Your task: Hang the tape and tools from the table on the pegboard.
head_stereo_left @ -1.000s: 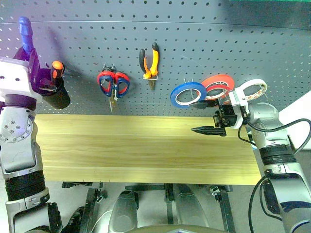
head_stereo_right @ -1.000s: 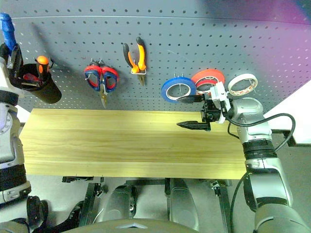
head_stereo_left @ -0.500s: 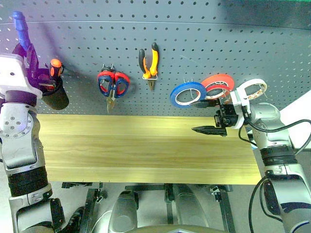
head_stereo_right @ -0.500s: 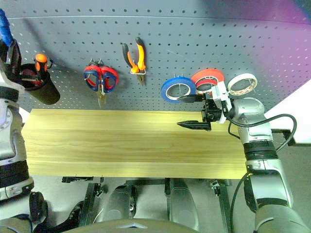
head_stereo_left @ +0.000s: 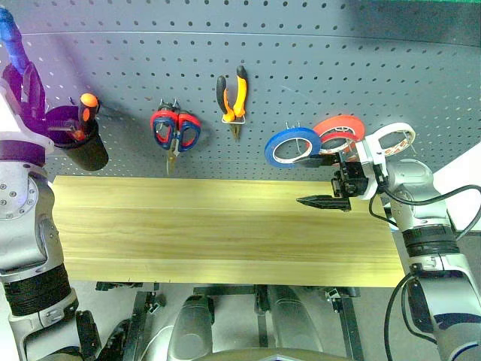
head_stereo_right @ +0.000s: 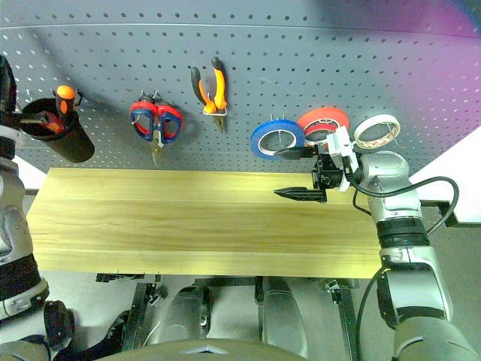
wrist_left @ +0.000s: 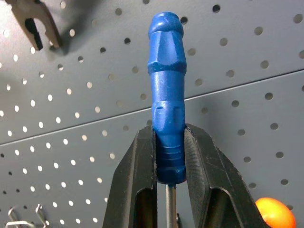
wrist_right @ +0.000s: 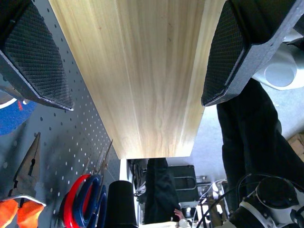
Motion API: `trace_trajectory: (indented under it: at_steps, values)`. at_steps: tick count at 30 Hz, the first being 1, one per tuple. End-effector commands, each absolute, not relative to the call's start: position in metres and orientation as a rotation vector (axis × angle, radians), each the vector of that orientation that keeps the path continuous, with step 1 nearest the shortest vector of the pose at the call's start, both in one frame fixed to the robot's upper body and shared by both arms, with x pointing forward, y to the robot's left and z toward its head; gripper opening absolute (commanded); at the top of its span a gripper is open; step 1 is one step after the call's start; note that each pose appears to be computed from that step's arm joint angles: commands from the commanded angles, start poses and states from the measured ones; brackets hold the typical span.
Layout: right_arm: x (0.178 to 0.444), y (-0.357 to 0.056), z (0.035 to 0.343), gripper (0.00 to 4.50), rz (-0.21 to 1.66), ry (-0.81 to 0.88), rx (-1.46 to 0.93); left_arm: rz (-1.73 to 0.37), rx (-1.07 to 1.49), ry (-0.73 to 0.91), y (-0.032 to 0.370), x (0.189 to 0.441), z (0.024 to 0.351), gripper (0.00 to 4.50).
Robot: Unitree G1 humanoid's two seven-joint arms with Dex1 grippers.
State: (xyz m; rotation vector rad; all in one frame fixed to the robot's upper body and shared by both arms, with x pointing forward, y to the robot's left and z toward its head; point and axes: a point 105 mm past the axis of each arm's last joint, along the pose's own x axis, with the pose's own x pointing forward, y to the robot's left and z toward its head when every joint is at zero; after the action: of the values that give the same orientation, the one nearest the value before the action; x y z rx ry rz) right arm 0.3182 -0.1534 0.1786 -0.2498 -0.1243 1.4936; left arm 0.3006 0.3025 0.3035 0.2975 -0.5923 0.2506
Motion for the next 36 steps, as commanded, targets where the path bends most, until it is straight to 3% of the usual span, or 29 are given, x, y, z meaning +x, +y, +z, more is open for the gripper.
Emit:
trace_trajectory:
  at_steps: [1, 22, 36]
  values:
    - [0.319, -0.156, 0.190, 4.50, 1.481, -0.170, -0.269, 0.282, 0.336, -0.641, 0.309, 0.290, 0.315, 0.46]
    - [0.316, -0.155, 0.191, 4.50, 1.475, -0.172, -0.265, 0.231, 0.312, -0.574, 0.307, 0.326, 0.294, 0.46]
    - [0.315, -0.156, 0.194, 4.50, 1.478, -0.189, -0.257, 0.278, 0.338, -0.537, 0.316, 0.318, 0.272, 0.46]
